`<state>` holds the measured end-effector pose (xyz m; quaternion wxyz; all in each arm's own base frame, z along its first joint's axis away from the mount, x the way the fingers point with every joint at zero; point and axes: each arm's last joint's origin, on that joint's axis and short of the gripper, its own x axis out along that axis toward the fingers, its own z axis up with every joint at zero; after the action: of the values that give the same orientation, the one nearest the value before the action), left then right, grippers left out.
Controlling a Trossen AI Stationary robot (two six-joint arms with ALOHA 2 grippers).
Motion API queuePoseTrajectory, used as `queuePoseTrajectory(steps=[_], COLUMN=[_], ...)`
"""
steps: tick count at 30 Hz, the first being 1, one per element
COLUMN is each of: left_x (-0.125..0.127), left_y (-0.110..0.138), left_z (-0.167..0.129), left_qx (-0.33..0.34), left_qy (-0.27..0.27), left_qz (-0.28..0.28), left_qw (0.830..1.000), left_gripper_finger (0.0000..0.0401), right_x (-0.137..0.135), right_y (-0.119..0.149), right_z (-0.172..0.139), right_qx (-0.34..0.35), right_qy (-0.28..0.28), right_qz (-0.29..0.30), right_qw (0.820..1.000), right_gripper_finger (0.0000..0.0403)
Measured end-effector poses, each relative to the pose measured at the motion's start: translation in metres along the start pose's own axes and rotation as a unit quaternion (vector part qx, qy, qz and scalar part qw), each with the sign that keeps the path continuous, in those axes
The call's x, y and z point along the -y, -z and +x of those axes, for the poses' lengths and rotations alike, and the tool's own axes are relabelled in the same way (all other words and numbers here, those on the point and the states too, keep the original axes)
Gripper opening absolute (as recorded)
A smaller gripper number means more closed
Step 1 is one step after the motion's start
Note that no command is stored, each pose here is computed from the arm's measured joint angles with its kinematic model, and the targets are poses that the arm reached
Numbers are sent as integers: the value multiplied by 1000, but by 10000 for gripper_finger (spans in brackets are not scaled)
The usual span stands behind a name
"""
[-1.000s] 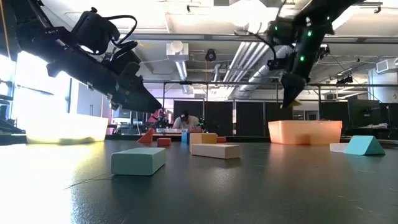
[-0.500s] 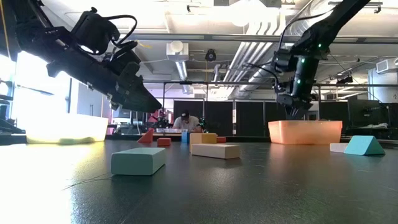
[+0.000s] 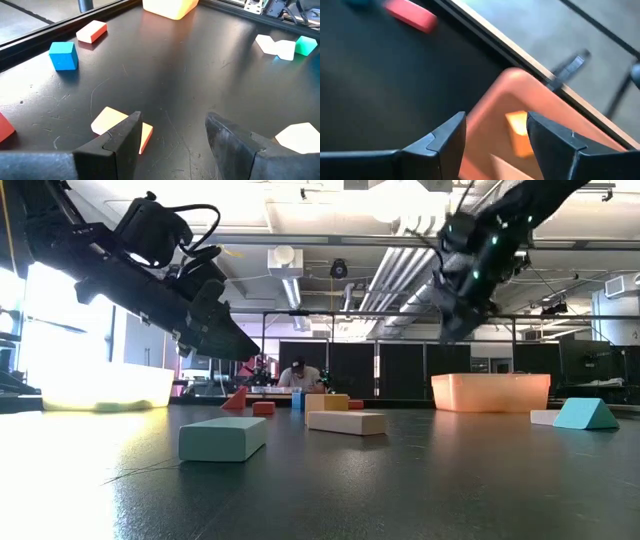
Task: Sort blocks by size
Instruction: Put the orange rectangular block into the yellow bin
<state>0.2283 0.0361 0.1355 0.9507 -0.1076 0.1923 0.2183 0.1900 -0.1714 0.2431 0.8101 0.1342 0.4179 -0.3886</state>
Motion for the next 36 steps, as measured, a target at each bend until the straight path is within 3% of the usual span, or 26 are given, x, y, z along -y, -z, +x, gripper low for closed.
queuePoseTrajectory(steps=[8, 15, 22, 30, 36], left_x=[0, 0, 1, 5, 5], left_y=[0, -1, -2, -1, -1], left_z=[0, 0, 0, -1, -1], left_qx=[0, 7, 10, 9, 9], left_qy=[0, 2, 3, 12, 11], left_qz=[0, 0, 6, 10, 11], left_qw=[1000, 1000, 1000, 1000, 1000], left_gripper_finger=[207, 207, 207, 207, 207], right_x=[-88, -163, -220, -263, -251], right_y=[-1, 17, 50, 95, 103], right_z=[-25, -38, -30, -14, -22], right_qx=[94, 153, 133, 74, 14], right_qy=[-91, -167, -232, -254, -227], right_qz=[-64, -138, -172, -186, -172], right_qw=[989, 964, 948, 946, 959], right_gripper_finger=[206, 206, 206, 206, 206])
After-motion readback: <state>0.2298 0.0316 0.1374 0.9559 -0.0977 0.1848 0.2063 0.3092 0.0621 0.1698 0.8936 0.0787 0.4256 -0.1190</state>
